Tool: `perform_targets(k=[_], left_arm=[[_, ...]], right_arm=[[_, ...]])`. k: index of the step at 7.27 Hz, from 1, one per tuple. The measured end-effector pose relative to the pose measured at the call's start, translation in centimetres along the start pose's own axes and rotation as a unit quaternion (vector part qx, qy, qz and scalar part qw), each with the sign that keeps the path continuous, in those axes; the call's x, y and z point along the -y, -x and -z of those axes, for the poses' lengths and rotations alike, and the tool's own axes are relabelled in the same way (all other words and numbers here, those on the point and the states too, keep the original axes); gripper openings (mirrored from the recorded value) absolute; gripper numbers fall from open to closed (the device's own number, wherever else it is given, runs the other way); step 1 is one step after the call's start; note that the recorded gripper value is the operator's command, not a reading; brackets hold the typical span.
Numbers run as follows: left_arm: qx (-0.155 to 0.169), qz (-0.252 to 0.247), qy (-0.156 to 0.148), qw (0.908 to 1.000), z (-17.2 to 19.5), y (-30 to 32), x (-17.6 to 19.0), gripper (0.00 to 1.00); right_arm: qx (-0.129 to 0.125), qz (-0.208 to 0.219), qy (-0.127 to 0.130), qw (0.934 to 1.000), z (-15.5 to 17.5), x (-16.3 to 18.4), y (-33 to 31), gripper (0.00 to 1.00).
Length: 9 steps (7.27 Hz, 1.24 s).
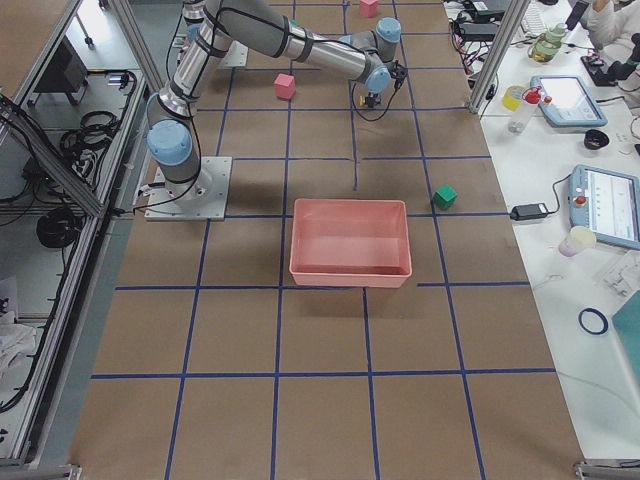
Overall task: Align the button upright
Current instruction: 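Lift the button out of the bin and carry it toward the table center, then lower the button onto the table and open the right gripper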
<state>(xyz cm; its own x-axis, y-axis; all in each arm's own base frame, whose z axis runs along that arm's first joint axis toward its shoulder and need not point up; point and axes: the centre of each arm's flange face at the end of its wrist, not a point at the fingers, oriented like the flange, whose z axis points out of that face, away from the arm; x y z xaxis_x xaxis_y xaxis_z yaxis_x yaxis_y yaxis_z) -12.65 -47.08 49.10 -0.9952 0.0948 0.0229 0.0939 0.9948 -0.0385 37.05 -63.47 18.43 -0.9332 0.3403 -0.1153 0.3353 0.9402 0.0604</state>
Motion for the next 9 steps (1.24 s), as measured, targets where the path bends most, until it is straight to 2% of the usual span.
perform_targets(k=[2, 3, 4, 5, 7, 9], left_arm=[[0.0, 0.0, 0.0, 1.0, 0.0, 0.0, 0.0, 1.0], [0.0, 0.0, 0.0, 1.0, 0.0, 0.0, 0.0, 1.0], [0.0, 0.0, 0.0, 1.0, 0.0, 0.0, 0.0, 1.0], [0.0, 0.0, 0.0, 1.0, 0.0, 0.0, 0.0, 1.0], [0.0, 0.006, 0.0, 1.0, -0.2, -0.1, 0.1, 1.0], [-0.003, 0.006, -0.004, 1.0, -1.3, -0.2, 0.5, 1.0]], right_arm=[[0.001, 0.002, -0.001, 1.0, -0.4, 0.0, 0.1, 0.19], [0.002, 0.004, -0.003, 1.0, -0.4, 0.0, 0.2, 0.53], [0.005, 0.005, -0.006, 1.0, -0.4, 0.1, 0.3, 0.97], [0.007, 0.006, -0.009, 0.9999, -0.4, 0.2, 0.3, 1.0], [0.007, 0.007, -0.012, 0.9999, -0.1, 0.1, 0.2, 1.0], [0.014, 0.023, -0.023, 0.9994, 2.4, -0.4, 0.2, 1.0]])
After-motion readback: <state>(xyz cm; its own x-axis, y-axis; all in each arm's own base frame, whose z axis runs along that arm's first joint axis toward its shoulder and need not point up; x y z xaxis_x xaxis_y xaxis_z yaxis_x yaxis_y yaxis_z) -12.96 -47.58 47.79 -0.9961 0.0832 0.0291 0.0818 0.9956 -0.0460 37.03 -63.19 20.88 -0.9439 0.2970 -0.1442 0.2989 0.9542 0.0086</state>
